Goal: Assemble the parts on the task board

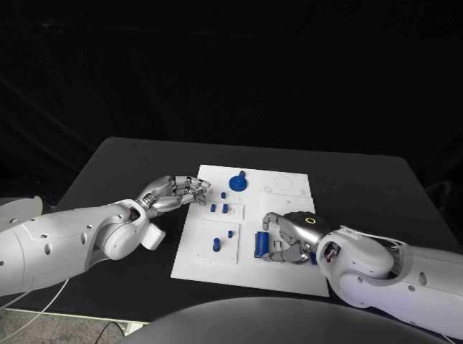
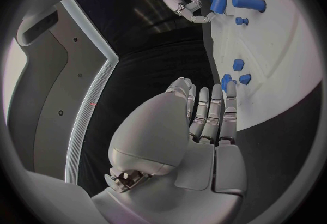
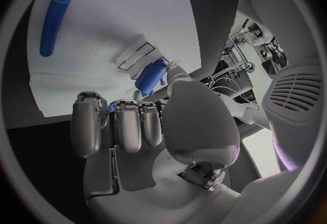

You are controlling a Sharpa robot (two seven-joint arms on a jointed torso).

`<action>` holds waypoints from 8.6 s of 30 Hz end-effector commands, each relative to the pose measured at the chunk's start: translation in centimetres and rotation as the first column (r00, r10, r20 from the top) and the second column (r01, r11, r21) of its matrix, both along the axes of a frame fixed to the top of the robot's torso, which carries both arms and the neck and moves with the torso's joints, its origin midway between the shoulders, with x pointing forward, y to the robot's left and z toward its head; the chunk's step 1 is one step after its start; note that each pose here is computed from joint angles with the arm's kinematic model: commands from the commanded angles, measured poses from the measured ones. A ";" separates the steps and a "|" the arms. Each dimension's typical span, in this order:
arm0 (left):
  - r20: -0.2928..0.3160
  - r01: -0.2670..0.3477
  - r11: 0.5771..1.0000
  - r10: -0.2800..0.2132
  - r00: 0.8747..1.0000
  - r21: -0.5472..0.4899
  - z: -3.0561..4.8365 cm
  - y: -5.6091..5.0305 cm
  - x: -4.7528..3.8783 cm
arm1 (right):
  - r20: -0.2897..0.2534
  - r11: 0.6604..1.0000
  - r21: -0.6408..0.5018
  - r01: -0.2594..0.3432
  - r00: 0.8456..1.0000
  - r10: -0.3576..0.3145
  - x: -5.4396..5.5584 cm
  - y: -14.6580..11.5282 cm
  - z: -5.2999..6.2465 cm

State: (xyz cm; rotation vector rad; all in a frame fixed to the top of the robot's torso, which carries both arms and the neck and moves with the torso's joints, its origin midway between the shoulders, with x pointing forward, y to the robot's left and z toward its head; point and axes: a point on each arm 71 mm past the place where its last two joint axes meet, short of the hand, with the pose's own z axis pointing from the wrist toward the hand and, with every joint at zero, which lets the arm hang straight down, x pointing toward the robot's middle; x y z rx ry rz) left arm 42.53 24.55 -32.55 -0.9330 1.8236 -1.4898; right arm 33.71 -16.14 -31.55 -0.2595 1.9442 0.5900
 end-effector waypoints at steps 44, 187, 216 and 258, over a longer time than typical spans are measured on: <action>-0.022 0.028 0.999 -0.029 0.999 -0.018 -0.09 -0.2 -0.16 | -0.025 1.000 -0.002 -0.001 1.000 0.001 -0.9 0.1 -0.2; -0.047 0.036 0.999 -0.036 0.998 -0.007 -0.46 0.0 -0.20 | -0.297 0.925 -0.268 0.270 0.890 -0.346 1.5 -7.2 -0.6; -0.046 0.036 0.999 -0.037 0.998 -0.008 -0.44 -0.2 -0.22 | -0.705 0.817 -0.070 0.573 0.551 -0.447 1.7 -5.5 -0.2; -0.054 0.044 0.999 -0.044 0.998 -0.009 -0.50 -0.3 -0.23 | -0.684 0.820 -0.039 0.571 0.582 -0.439 1.4 -4.0 -1.1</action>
